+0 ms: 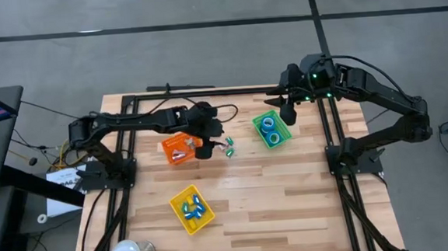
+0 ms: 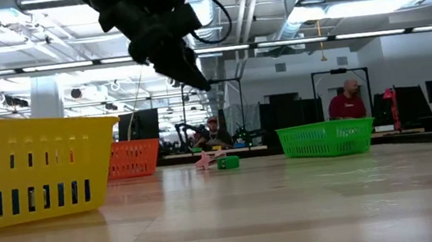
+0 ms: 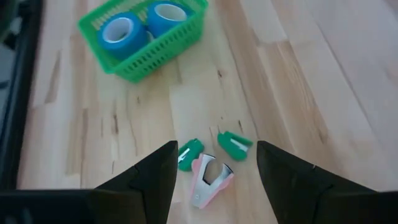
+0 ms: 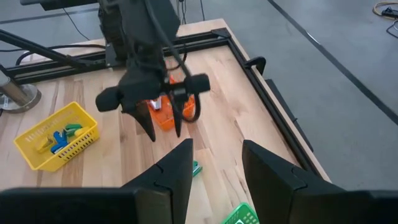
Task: Pick and place Stapler, Stapler remover, tape
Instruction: Put the pink staple remover into the orange basket
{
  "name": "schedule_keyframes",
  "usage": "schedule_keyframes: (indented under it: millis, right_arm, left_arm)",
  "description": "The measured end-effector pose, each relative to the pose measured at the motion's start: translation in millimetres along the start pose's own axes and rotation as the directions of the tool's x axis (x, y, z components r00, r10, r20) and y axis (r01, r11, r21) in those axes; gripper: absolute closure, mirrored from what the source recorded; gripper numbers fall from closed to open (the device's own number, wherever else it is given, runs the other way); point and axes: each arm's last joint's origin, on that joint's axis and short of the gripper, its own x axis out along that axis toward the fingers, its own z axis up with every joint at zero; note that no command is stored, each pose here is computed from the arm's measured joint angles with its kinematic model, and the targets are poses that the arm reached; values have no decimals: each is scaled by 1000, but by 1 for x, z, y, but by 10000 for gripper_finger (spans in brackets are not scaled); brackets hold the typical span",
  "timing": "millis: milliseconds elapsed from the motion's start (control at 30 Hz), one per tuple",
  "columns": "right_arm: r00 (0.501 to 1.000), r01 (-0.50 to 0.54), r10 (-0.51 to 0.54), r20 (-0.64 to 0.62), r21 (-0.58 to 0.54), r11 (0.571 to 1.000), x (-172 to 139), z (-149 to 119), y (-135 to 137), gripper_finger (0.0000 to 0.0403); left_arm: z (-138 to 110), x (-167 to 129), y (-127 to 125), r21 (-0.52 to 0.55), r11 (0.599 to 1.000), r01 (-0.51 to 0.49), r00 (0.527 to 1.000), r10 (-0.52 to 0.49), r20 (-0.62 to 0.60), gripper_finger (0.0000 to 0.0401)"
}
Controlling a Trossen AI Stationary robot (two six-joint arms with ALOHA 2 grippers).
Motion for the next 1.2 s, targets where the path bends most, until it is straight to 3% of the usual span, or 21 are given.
schedule_keyframes:
  millis: [133, 500, 900, 1200]
  right_arm:
    - [1000, 0, 0, 0, 0, 1000, 0, 0, 0, 272]
    - [1000, 0, 0, 0, 0, 1000, 0, 0, 0, 272]
    - [1000, 0, 0, 0, -12, 1000, 0, 0, 0, 272]
    - [1000, 0, 0, 0, -37, 999, 0, 0, 0, 272]
  left_arm:
    - [-5, 14, -3, 55, 998, 25, 999, -23, -38, 193]
    - [-21, 48, -8, 45, 996, 76, 988, -69, -137, 193]
    - [-14, 53, -37, 107, 994, 27, 974, -1, -228, 195]
    - [-8, 53, -51, 167, 985, -52, 960, 96, -263, 240]
